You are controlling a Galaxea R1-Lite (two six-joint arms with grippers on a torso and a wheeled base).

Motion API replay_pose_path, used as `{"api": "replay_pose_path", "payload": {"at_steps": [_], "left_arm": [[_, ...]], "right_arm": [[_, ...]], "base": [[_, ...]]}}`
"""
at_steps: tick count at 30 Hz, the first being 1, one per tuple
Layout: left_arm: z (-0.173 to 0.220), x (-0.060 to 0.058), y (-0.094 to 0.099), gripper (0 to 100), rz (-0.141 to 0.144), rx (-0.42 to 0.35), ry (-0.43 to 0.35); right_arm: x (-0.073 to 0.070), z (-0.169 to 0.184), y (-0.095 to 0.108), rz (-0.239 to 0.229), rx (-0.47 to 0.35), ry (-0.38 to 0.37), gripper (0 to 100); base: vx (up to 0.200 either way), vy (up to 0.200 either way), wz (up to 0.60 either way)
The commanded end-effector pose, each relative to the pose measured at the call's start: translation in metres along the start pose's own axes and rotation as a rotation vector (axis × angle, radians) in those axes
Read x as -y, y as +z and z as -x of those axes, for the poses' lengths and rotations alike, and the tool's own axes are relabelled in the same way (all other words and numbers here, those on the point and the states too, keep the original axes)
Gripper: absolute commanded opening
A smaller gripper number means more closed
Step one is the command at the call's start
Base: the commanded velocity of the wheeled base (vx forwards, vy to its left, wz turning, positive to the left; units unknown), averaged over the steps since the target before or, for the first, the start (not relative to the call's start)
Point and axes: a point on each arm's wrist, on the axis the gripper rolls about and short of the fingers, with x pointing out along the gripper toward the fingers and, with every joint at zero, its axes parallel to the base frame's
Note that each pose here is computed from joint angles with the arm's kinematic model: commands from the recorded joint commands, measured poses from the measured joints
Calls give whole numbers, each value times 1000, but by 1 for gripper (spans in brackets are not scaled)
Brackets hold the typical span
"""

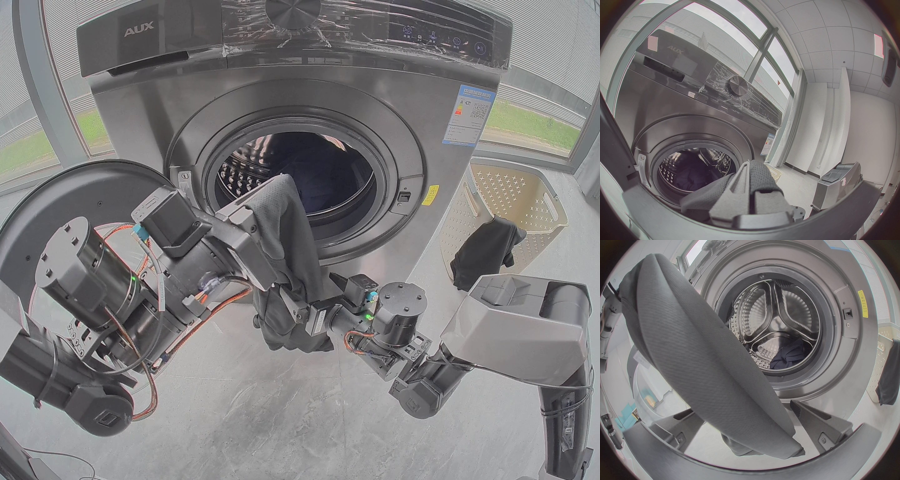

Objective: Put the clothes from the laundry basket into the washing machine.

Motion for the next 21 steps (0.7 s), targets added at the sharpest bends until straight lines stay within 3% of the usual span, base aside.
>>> {"api": "replay_pose_path", "payload": {"at_steps": [1, 11, 12, 17, 21], "left_arm": [[0, 1, 1, 0, 2, 1, -5], [3, 4, 10, 0, 8, 24, -11], [3, 2, 8, 0, 7, 18, -8], [3, -2, 4, 0, 6, 7, 11], [2, -19, -3, 0, -13, -12, 68]], "right_arm": [[4, -7, -7, 3, 0, -5, 100], [9, -22, -6, 0, 54, -5, 100], [9, -23, -5, -1, 60, -4, 0], [9, -22, 1, -4, 73, -4, 0], [8, -17, 11, -6, 92, -2, 0]], "base": [[0, 0, 0], [0, 0, 0], [0, 0, 0], [0, 0, 0], [0, 0, 0]]}}
